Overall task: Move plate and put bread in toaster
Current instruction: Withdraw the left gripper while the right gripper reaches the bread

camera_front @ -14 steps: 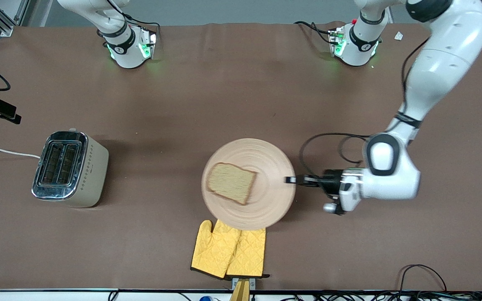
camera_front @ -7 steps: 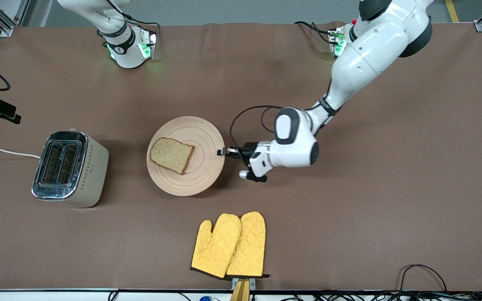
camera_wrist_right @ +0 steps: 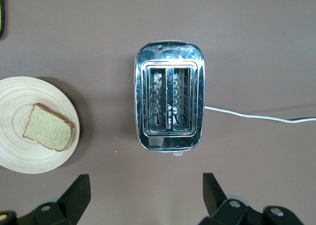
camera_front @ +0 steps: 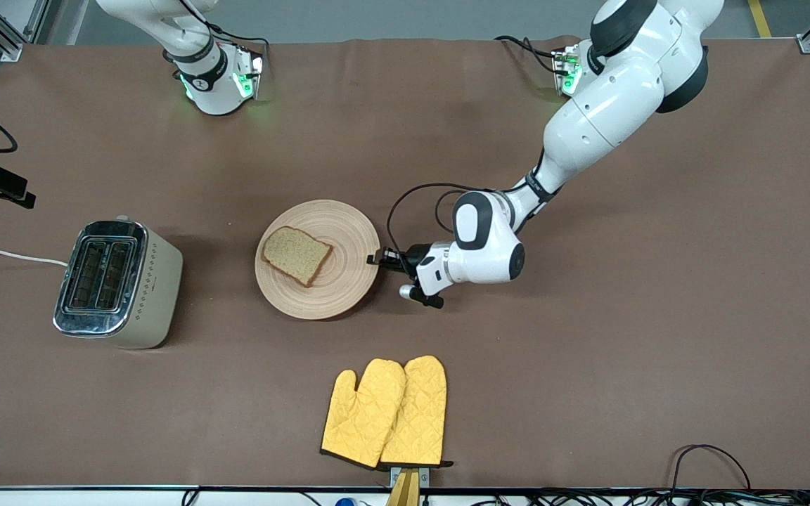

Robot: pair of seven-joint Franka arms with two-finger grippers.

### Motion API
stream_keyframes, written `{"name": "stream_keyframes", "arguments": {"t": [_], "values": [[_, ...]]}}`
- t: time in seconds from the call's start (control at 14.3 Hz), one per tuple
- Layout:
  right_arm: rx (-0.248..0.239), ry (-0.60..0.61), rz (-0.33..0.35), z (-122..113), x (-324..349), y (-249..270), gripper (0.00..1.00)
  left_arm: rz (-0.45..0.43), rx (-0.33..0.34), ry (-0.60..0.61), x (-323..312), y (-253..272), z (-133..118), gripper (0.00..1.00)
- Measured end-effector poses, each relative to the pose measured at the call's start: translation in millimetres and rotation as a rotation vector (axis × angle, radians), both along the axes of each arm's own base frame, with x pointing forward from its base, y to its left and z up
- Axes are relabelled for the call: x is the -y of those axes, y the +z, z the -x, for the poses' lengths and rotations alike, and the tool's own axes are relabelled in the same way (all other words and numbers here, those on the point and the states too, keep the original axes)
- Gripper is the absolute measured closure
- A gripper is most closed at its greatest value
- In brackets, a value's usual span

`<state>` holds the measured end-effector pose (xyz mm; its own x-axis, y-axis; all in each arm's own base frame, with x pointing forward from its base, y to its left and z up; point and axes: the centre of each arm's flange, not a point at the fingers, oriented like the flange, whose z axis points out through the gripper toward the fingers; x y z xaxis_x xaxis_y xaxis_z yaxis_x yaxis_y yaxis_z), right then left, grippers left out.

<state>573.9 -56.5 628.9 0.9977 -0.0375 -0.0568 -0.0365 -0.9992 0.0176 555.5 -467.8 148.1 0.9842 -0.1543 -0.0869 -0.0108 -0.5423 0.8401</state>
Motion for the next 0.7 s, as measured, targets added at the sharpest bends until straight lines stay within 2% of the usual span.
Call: {"name": "stream_keyframes", "arguments": {"t": [0.07, 0.21, 0.35, 0.42, 0.49, 0.7], "values": [[0.0, 0.0, 0.0, 0, 0, 0, 0.0, 0.01, -0.001, 0.023, -9, 6, -12, 0.56], [0.0, 0.002, -0.002, 0, -1, 0, 0.0, 0.061, -0.046, 0.024, -47, 24, -44, 0.35], [-0.007, 0.015, -0.045, -1, -13, -4, 0.0, 0.098, -0.066, -0.04, -121, 49, -88, 0.16], [-0.015, 0.017, -0.079, -2, -25, -13, 0.0, 0.078, -0.071, -0.087, -167, 63, -109, 0.05], [-0.017, 0.003, -0.099, -6, -40, -26, 0.0, 0.034, -0.067, -0.13, -211, 75, -124, 0.0], [-0.047, -0.067, -0.093, -13, -116, -91, 0.0, -0.155, 0.019, -0.201, -298, 118, -153, 0.0]]}}
